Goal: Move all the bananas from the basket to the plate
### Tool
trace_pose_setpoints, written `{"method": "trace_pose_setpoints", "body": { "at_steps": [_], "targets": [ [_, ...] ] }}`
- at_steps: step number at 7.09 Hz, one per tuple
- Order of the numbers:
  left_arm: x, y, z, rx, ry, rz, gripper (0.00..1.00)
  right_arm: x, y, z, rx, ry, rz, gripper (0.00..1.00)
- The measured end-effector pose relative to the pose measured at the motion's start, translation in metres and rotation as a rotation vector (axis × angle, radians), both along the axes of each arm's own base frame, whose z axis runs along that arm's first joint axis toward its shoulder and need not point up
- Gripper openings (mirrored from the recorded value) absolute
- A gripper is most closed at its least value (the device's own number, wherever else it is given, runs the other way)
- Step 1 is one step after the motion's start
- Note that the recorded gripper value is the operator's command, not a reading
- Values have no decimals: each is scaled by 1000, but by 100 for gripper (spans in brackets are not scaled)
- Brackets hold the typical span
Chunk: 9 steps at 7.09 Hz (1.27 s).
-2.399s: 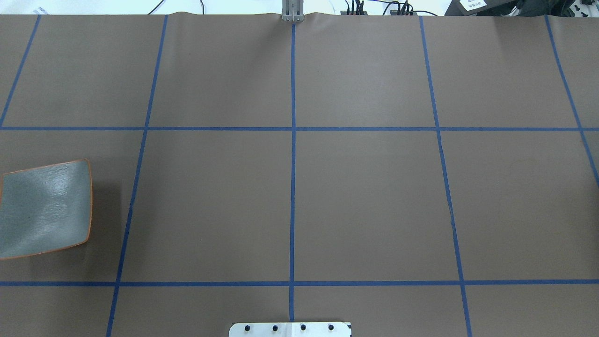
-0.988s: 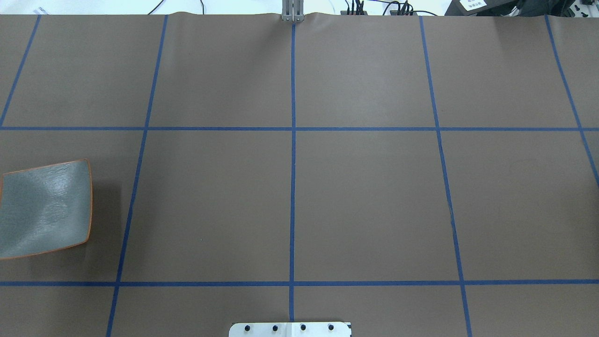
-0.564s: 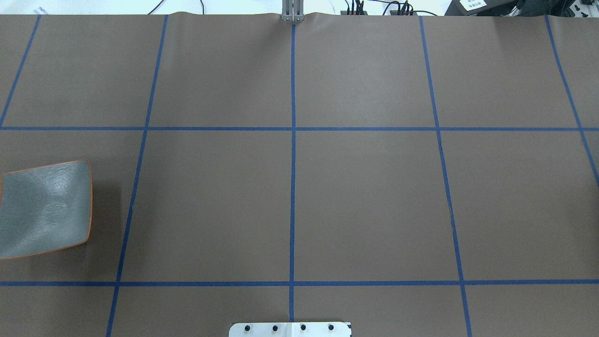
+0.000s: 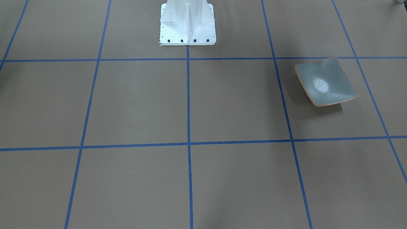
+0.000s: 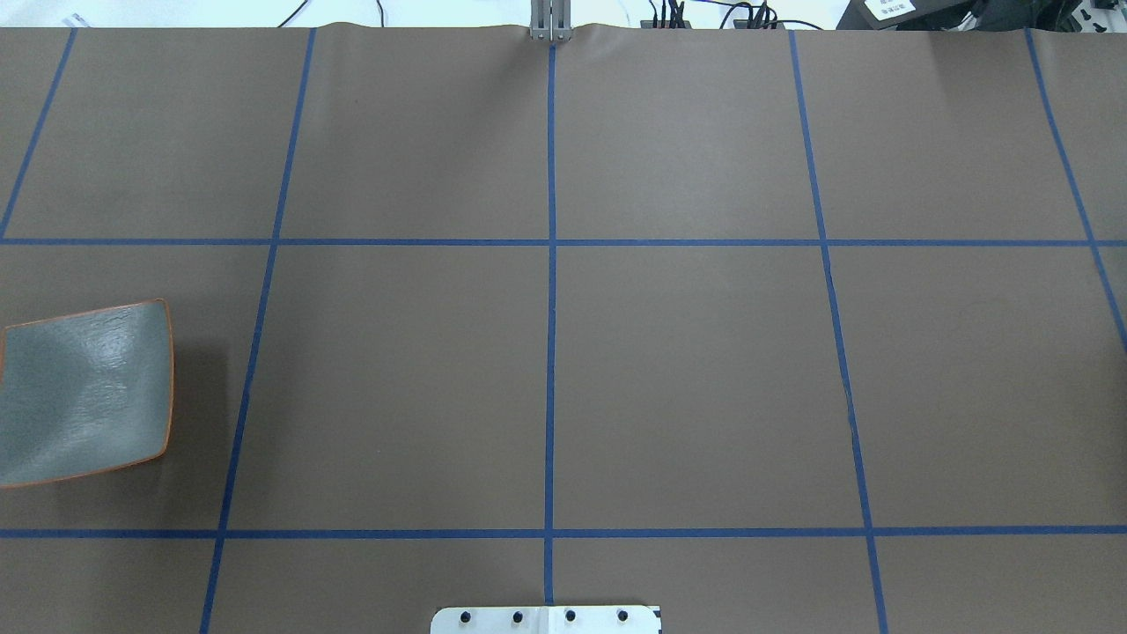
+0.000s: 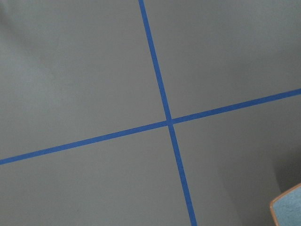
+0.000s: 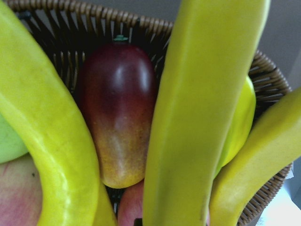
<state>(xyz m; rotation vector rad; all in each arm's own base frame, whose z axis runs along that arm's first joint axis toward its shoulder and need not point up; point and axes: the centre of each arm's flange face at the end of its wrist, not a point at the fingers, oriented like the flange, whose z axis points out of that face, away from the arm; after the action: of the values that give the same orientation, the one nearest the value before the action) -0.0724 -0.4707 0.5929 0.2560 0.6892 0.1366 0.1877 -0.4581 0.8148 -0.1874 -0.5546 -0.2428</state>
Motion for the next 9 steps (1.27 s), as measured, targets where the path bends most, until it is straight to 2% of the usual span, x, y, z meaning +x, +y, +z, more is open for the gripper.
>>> {"method": "trace_pose_setpoints", "body": {
  "at_steps": [2, 3, 4, 5, 6, 7, 9],
  "targets": [
    [3, -3, 0, -4, 1, 1, 100, 25, -27, -54, 97, 40, 26, 0],
    [7, -7, 1, -14, 3, -1, 100, 18, -60, -90, 124, 44, 34, 0],
    [9, -10, 2, -25, 6, -6, 100, -11, -108, -138, 127, 39, 46, 0],
    [10, -12, 3, -31, 7, -8, 100, -50, -146, -183, 129, 31, 59, 0],
    [11, -14, 2, -34, 9, -14, 100, -94, -170, -225, 146, 20, 71, 0],
    [11, -19, -2, -36, 12, -24, 100, -144, -183, -270, 172, 11, 88, 0],
    [16, -34, -19, -33, 21, -49, 100, -260, -181, -354, 209, -16, 133, 0]
  ]
}}
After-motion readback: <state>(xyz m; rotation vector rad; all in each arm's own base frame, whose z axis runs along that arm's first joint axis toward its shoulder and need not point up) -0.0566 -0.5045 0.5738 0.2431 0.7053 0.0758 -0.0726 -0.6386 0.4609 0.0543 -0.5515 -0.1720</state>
